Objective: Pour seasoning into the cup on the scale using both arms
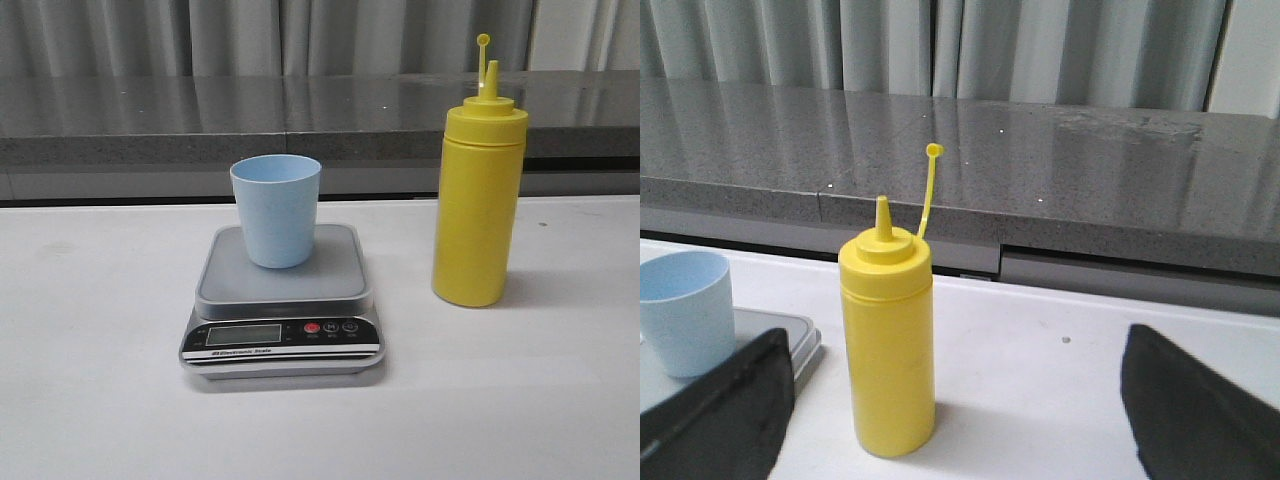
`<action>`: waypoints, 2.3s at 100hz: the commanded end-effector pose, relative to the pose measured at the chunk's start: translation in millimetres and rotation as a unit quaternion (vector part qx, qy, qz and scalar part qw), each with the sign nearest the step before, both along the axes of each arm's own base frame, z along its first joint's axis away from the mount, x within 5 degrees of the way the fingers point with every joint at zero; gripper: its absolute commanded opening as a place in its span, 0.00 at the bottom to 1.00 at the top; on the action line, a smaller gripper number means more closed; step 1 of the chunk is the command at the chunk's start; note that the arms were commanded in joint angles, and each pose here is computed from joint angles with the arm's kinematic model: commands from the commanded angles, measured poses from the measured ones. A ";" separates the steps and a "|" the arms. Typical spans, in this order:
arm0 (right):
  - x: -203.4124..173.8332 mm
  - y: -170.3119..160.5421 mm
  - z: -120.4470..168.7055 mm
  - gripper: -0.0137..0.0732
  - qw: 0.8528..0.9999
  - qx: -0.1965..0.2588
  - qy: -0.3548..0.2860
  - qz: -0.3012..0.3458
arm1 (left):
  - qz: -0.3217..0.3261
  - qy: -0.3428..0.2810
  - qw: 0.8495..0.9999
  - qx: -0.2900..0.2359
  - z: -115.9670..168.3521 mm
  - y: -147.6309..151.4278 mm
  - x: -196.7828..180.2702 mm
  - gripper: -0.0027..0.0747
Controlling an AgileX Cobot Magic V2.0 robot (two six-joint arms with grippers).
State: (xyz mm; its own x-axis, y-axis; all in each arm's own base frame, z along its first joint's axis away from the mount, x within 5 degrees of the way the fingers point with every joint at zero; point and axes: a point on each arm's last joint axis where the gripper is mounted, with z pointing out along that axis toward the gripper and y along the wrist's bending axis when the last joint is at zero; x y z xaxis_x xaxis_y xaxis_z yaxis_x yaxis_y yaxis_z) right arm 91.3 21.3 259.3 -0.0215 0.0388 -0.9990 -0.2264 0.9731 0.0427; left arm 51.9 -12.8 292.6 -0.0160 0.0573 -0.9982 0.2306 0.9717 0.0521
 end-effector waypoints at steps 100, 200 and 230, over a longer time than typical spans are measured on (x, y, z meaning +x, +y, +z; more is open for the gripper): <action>-25.8 -6.7 7.5 0.08 1.000 -0.015 -0.024 -0.005 | 0.003 -0.047 0.999 -0.013 15.6 0.6 -0.7 0.01; -35.3 -17.3 -12.7 0.08 0.996 -0.046 -0.029 -0.076 | 0.003 -0.047 0.999 -0.013 15.6 0.6 -0.7 0.01; -39.4 -17.9 -41.4 0.08 0.995 -0.045 -0.036 -0.079 | 0.003 -0.047 0.999 -0.013 15.6 0.6 -0.7 0.01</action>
State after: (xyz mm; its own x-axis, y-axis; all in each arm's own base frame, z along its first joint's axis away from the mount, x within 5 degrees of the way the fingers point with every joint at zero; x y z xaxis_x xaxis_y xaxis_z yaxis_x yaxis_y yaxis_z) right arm 53.5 3.4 207.8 -0.0598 -0.0460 -0.9971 -0.0770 0.9962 -0.0414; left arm 51.9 -12.8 292.6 -0.0160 0.0573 -0.9982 0.2306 0.9717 0.0521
